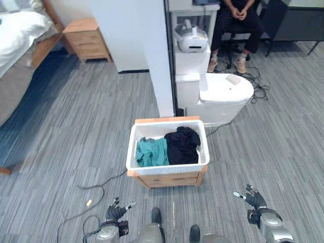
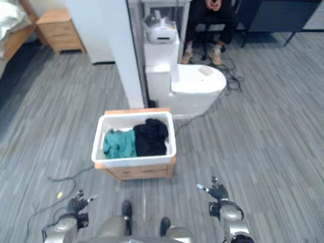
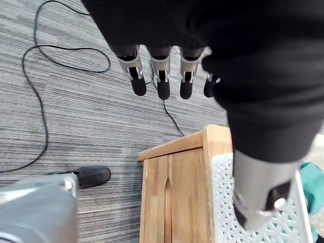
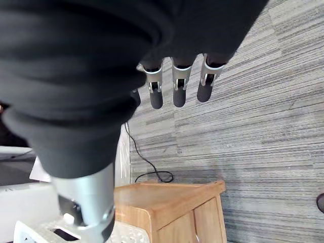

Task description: Grab the laundry basket,head to the washer,open it,put in the laundry and shut it.

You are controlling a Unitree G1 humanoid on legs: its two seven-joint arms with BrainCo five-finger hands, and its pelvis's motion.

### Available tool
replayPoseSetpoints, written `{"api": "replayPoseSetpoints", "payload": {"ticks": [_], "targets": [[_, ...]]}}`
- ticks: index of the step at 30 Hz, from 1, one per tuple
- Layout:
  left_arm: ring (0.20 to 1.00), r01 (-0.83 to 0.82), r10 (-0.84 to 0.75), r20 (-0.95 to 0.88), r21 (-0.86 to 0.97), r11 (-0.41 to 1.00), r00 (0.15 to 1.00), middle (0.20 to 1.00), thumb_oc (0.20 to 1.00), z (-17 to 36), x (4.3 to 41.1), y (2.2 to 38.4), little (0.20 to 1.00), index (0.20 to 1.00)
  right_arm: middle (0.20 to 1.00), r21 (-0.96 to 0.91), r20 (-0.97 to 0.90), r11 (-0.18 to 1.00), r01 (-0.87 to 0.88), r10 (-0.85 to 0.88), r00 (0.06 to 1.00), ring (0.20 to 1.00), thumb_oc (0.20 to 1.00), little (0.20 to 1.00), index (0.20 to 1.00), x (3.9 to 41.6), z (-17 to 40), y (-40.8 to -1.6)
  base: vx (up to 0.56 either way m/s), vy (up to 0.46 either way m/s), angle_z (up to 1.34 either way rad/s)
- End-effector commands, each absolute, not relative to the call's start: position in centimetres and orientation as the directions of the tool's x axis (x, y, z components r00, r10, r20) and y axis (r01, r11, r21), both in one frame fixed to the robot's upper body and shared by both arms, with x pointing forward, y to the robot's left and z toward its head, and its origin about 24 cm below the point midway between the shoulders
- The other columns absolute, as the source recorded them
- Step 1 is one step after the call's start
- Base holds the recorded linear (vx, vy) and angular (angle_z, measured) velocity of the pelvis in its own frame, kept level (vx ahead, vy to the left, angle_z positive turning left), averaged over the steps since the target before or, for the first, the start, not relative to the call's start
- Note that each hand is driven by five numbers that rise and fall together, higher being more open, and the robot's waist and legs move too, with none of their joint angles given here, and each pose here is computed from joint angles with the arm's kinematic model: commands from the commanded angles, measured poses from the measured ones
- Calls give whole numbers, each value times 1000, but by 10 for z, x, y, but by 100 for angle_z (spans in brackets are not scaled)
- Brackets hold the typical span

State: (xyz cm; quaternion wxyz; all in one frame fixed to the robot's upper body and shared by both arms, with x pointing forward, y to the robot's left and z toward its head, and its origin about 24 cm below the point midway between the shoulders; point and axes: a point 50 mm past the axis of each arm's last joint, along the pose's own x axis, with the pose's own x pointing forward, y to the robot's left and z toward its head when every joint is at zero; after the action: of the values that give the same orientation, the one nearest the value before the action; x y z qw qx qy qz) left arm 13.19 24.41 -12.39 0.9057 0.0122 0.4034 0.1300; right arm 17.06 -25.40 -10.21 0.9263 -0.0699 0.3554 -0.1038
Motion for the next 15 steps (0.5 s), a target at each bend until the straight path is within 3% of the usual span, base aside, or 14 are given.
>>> {"api": "replayPoseSetpoints", "payload": {"ticks": [1,15], "targets": [[1000,-254,290,-652,151,955,700,1000,1000,-107,148,261,1000,1000,1000,-219,-584,965,143,-247,773,1000,1000,1000,1000,180,-89,-261,107,53,-30],[1000,-300,330,-493,143,943,805,1000,1000,-74,185,265,1000,1000,1000,-241,-365,969,49,-137,921,1000,1000,1000,1000,243,-39,-233,72,47,1]]}}
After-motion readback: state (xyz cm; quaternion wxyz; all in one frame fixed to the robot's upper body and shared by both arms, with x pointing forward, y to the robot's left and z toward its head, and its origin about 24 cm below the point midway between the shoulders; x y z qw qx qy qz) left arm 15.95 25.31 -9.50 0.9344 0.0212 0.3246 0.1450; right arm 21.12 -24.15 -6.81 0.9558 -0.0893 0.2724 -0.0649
